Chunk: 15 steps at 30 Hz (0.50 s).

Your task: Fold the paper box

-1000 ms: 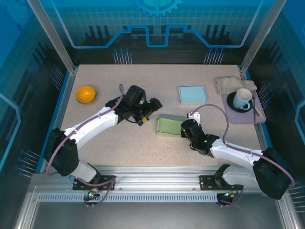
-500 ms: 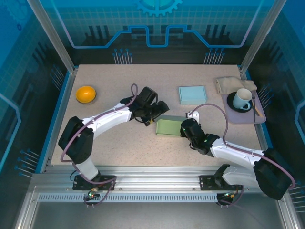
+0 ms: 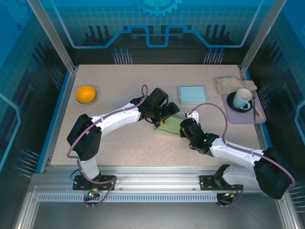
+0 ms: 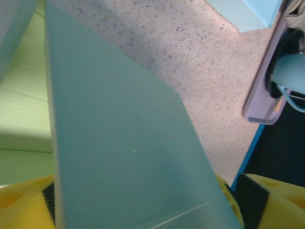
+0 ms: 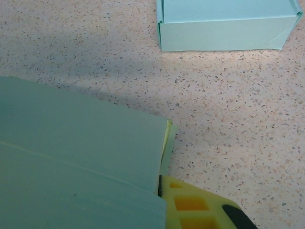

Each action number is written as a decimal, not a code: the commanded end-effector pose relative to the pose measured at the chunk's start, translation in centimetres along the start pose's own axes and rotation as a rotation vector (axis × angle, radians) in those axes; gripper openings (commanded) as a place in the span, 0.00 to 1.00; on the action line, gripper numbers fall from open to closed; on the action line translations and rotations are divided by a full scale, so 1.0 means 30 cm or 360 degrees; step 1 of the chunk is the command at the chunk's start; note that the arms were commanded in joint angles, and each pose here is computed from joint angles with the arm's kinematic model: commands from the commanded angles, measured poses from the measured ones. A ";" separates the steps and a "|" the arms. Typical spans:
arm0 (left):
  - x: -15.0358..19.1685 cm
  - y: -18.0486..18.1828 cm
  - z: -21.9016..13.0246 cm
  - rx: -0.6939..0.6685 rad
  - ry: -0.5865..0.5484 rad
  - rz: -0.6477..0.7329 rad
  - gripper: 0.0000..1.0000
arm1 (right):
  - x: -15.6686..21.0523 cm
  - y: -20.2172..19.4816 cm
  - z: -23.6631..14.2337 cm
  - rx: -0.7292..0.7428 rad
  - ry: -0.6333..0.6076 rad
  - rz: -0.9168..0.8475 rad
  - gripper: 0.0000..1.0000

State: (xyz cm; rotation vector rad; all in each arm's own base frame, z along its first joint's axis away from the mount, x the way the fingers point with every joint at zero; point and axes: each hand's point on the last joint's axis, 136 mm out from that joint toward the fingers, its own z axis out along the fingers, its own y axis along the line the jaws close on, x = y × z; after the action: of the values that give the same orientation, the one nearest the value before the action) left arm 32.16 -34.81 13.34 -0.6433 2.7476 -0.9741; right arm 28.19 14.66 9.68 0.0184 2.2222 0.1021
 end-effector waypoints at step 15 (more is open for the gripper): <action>0.077 0.299 0.010 -0.0346 0.0061 0.0190 0.91 | 0.015 0.029 -0.037 -0.0062 0.0040 -0.0043 0.14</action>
State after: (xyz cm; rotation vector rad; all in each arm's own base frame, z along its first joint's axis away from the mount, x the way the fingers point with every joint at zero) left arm 29.21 -31.79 9.58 -0.5076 2.8262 -0.8136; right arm 26.89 15.66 8.92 -0.0747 2.2716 0.1205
